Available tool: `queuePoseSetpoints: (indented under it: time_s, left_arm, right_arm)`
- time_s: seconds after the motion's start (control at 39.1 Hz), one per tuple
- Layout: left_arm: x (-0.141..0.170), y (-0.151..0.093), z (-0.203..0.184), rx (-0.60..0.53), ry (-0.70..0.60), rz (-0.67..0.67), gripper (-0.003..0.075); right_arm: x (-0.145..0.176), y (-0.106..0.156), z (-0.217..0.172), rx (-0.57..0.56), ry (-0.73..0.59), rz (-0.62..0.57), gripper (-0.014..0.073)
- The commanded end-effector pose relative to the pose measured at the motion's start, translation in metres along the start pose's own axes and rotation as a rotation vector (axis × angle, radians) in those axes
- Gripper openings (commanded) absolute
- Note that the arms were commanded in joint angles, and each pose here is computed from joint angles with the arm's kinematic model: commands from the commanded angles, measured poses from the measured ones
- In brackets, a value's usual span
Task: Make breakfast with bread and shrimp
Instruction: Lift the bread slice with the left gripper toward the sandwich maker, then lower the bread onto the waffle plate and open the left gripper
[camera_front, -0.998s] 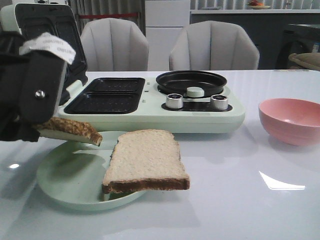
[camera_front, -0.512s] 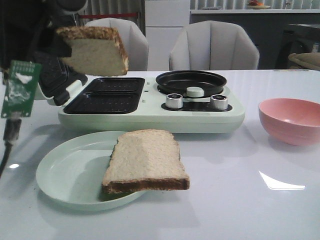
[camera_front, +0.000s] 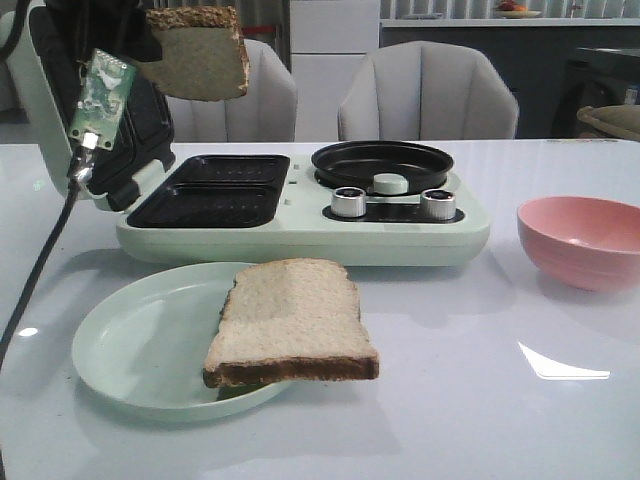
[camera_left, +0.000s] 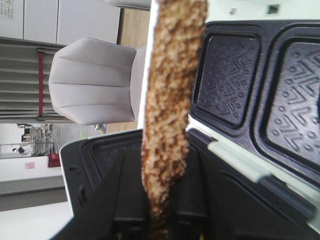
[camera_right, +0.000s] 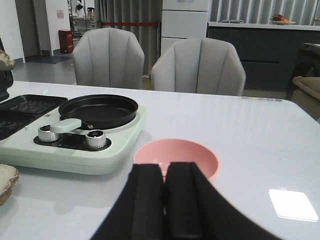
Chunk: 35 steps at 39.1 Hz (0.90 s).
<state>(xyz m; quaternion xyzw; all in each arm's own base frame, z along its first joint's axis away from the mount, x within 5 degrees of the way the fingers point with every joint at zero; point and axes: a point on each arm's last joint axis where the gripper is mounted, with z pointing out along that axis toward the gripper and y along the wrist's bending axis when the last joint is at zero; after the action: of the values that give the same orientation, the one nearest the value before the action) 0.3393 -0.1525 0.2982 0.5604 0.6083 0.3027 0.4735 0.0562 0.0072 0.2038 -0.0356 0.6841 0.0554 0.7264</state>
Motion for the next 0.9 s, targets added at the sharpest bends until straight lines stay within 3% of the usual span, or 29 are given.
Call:
queuePoseSetpoints:
  time_s: [0.0, 0.33, 0.72, 0.87]
  left_arm:
    - [-0.002, 0.029, 0.006, -0.071, -0.042, -0.017, 0.0117]
    - [-0.009, 0.049, 0.072, -0.111, -0.068, -0.041, 0.0117]
    - [0.004, 0.018, 0.114, -0.042, 0.004, -0.039, 0.0117]
    - [0.010, 0.009, 0.121, -0.030, 0.057, -0.102, 0.0117]
  right_arm:
    - [-0.014, 0.000, -0.003, 0.001, -0.116, -0.012, 0.0148]
    - [-0.014, 0.000, -0.003, 0.001, -0.116, -0.012, 0.0148]
    - [-0.014, 0.000, -0.003, 0.001, -0.116, -0.012, 0.0148]
    - [-0.014, 0.000, -0.003, 0.001, -0.116, -0.012, 0.0148]
